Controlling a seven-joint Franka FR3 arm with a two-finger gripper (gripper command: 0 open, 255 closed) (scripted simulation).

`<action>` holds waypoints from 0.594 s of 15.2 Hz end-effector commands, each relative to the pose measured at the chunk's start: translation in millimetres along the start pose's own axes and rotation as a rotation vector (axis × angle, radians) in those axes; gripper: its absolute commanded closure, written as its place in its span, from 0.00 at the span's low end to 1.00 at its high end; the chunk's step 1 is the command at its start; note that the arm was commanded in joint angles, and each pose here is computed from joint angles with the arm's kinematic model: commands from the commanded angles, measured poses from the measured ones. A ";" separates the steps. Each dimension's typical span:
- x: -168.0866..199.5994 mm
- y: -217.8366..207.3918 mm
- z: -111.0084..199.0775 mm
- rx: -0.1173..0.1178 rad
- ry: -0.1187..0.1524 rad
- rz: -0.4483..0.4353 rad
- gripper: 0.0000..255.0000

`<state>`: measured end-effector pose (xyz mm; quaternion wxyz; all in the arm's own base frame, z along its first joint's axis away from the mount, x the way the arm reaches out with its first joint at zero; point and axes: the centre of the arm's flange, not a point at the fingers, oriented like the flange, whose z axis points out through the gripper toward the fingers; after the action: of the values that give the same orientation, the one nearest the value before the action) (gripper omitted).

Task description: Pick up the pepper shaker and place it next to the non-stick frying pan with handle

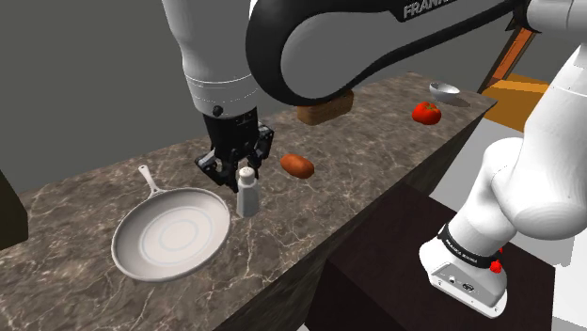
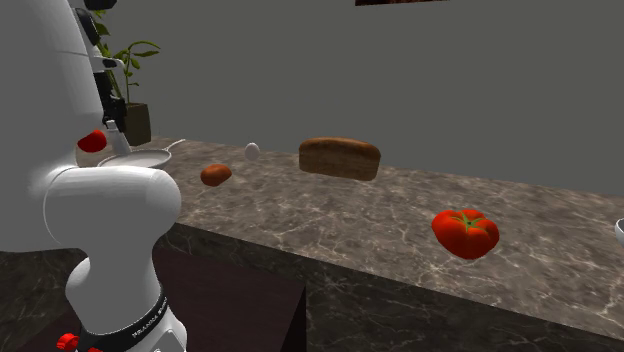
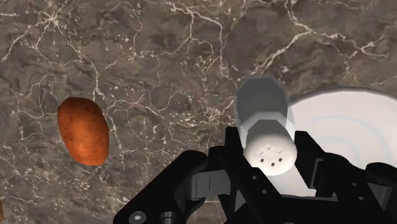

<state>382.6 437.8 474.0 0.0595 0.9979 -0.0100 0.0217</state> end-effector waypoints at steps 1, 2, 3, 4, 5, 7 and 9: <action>-0.3 -1.7 10.8 0.001 0.000 0.000 1.00; -0.5 -2.4 16.1 0.001 0.000 0.000 1.00; -0.8 -3.0 21.3 0.001 0.000 0.000 1.00; -1.0 -3.6 26.6 0.001 0.000 0.000 1.00; -1.2 -4.2 31.8 0.001 0.000 0.000 1.00; -1.7 -5.5 42.3 0.001 0.000 0.000 1.00; -2.2 -6.7 52.8 0.001 0.000 0.000 1.00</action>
<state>383.2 438.9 425.9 0.0594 0.9979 -0.0099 0.0218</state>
